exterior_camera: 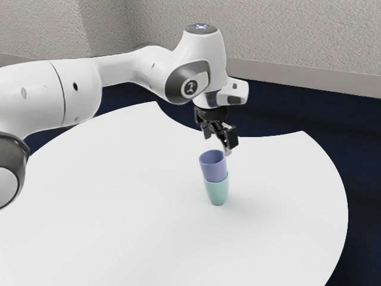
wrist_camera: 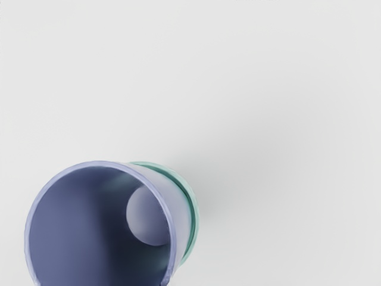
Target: Place the left cup onto the right cup
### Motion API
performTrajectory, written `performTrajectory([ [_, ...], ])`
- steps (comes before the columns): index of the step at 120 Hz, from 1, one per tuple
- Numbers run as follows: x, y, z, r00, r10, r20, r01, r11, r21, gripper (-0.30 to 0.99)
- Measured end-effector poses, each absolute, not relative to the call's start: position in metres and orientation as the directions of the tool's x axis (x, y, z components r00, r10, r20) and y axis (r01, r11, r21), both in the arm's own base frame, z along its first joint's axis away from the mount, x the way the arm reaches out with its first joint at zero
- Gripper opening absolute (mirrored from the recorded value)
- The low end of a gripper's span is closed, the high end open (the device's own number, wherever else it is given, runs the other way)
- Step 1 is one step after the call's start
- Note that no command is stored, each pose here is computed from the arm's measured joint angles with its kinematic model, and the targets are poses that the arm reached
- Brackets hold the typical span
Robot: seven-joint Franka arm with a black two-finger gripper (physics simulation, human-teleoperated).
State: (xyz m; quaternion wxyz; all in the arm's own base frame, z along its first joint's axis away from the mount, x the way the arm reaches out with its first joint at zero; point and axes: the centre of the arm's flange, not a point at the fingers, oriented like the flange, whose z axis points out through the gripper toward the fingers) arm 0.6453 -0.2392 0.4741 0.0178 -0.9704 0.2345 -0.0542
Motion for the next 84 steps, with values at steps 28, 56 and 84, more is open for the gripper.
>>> performTrajectory([
  [28,0.638,-0.226,0.492,0.894,-0.443,0.071,-0.440,-0.897,-0.053,0.69],
  [56,0.636,-0.199,0.509,0.912,-0.406,0.056,-0.404,-0.913,-0.047,0.69],
  [84,0.642,-0.151,0.524,0.939,-0.339,0.052,-0.337,-0.941,-0.040,0.69],
])
